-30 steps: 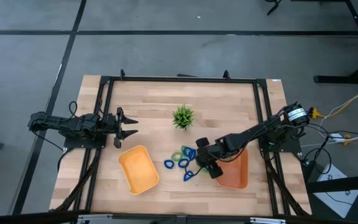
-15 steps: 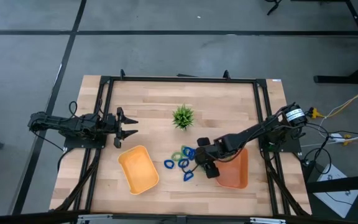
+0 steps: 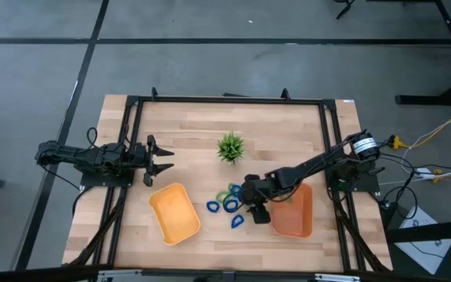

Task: Sort spring keychains
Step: Put the green spring keychain into the orange bin

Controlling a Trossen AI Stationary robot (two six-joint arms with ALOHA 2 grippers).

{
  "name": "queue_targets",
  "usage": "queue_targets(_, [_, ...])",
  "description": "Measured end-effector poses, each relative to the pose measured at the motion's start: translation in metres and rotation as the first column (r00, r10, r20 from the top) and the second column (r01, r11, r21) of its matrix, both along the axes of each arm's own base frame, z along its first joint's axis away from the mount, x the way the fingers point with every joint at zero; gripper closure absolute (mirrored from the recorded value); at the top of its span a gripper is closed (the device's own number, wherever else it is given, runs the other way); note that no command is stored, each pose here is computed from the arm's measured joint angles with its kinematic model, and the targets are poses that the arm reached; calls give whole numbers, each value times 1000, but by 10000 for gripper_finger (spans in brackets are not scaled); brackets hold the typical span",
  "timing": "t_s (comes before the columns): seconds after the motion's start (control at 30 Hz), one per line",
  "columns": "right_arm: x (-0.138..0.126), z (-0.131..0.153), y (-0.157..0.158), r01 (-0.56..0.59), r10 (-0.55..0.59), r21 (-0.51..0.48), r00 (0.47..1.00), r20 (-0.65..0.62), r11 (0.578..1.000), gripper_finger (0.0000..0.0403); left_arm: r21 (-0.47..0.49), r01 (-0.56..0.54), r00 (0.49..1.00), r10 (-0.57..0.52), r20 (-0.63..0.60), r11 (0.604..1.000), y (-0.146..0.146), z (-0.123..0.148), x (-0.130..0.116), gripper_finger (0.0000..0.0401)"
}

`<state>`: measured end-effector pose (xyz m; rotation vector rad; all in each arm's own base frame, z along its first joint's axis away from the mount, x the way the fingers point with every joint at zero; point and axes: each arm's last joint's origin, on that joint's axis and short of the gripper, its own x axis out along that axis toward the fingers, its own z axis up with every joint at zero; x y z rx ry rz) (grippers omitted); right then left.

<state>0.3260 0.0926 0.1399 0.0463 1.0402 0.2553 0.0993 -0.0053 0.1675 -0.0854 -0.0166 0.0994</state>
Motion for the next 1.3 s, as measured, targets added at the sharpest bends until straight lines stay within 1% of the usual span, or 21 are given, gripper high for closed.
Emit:
queue_targets(0.1, [-1,-2,-2,6,-6,-8,1000,-21,1000,195,0,0,1000,0,0,1000,0,0,0,205])
queue_targets(0.27, [-3,-3,-3,-35,33,-41,999,-36,999,195,0,0,1000,0,1,1000,0,0,0,205])
queue_targets(0.37, [-3,-3,-3,-32,30,-52,999,-35,998,195,0,0,1000,0,0,1000,0,0,0,205])
queue_targets(0.47, [-3,-3,-3,-43,42,-65,999,-31,997,206,0,0,1000,0,0,1000,0,0,0,205])
queue_targets(0.57, [-3,-3,-3,-48,46,-69,998,-31,996,235,0,0,1000,0,0,1000,0,0,0,205])
queue_targets(0.83, [-4,-4,-4,-49,46,-77,998,-36,996,347,0,0,1000,0,0,1000,0,0,0,205])
queue_targets(0.93, [-4,-4,-4,-54,51,-75,998,-37,996,375,0,0,1000,0,0,1000,0,0,0,205])
queue_targets(1.1, [-4,-4,-4,-56,53,-73,998,-38,996,377,0,0,1000,0,0,1000,0,0,0,205])
queue_targets(1.23, [-4,-4,-4,-56,53,-73,998,-38,996,357,0,0,1000,0,0,1000,0,0,0,205])
queue_targets(1.3, [-4,-4,-4,-59,56,-74,998,-38,996,355,0,0,1000,0,0,1000,0,0,0,205])
